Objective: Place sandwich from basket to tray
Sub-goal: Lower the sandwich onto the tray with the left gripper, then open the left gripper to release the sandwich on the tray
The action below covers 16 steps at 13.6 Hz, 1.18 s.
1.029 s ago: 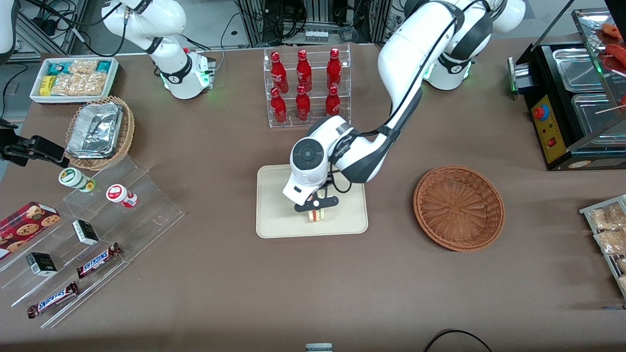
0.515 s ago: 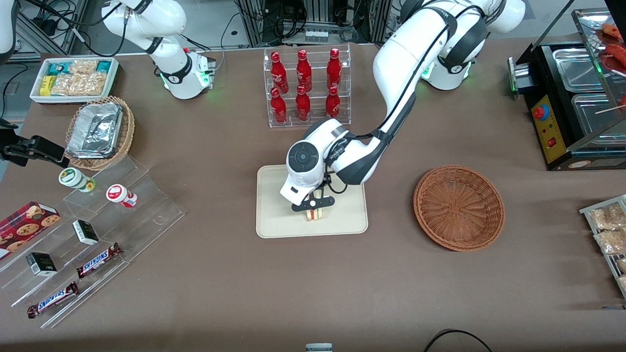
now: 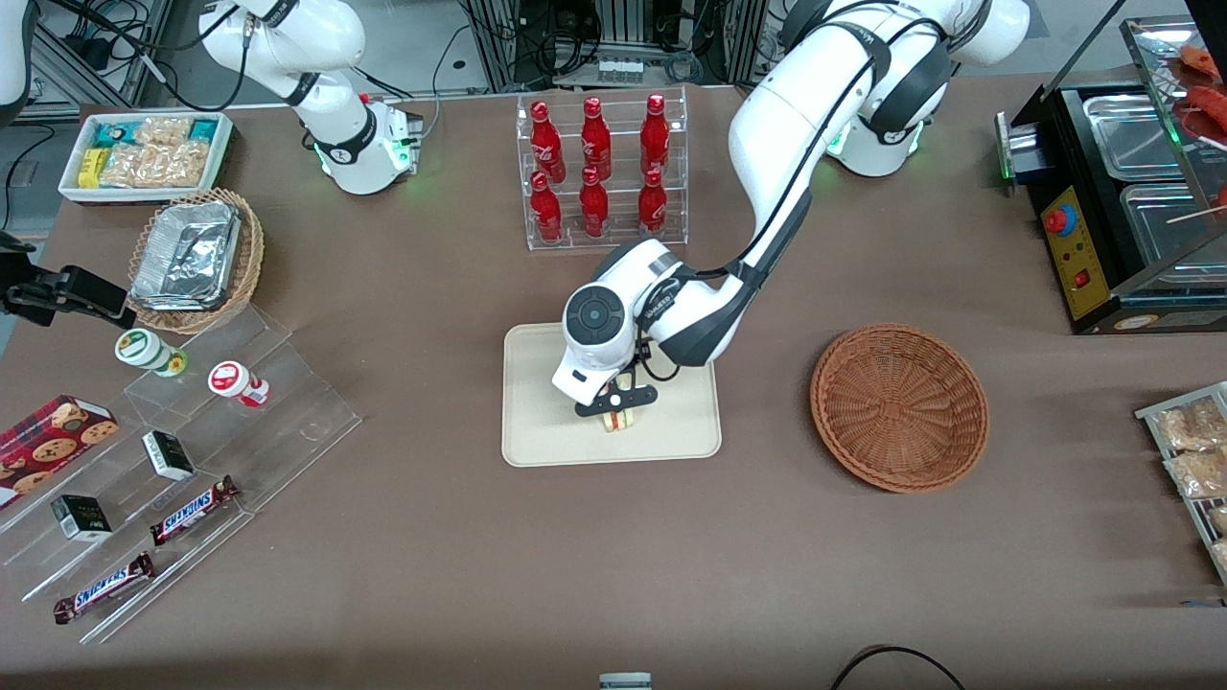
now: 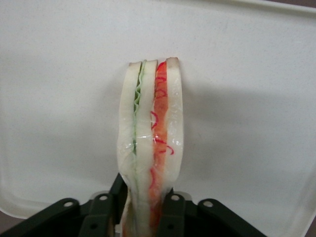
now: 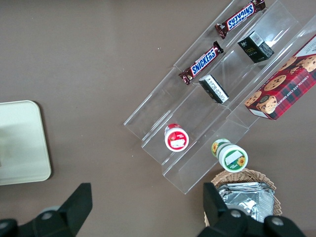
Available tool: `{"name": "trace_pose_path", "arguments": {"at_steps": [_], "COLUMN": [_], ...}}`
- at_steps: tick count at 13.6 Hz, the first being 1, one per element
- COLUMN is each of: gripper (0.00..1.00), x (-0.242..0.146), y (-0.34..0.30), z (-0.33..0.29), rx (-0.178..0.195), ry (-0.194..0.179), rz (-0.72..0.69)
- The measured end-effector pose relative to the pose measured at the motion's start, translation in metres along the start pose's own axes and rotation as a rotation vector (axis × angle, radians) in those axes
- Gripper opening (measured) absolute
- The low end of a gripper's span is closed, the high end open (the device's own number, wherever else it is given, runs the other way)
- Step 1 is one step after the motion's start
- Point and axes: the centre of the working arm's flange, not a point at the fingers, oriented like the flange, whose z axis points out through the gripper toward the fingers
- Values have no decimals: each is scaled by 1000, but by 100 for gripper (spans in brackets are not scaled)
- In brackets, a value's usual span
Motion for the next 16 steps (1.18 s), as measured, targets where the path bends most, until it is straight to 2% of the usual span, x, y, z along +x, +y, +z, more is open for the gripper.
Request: {"name": "trace_pose_path", "arguments": {"at_steps": [2, 4, 6, 8, 12, 16], "gripper": [61, 81, 99, 100, 100, 100], "x": [0, 0, 4, 4, 2, 35], "y": [1, 2, 3, 2, -9, -68], "z": [-2, -6, -18, -39, -89, -164], "rx": [-7, -35, -60, -72, -67, -49], "ry": [-4, -32, -39, -33, -23, -27], "rz": [-5, -25, -39, -40, -44, -77]}}
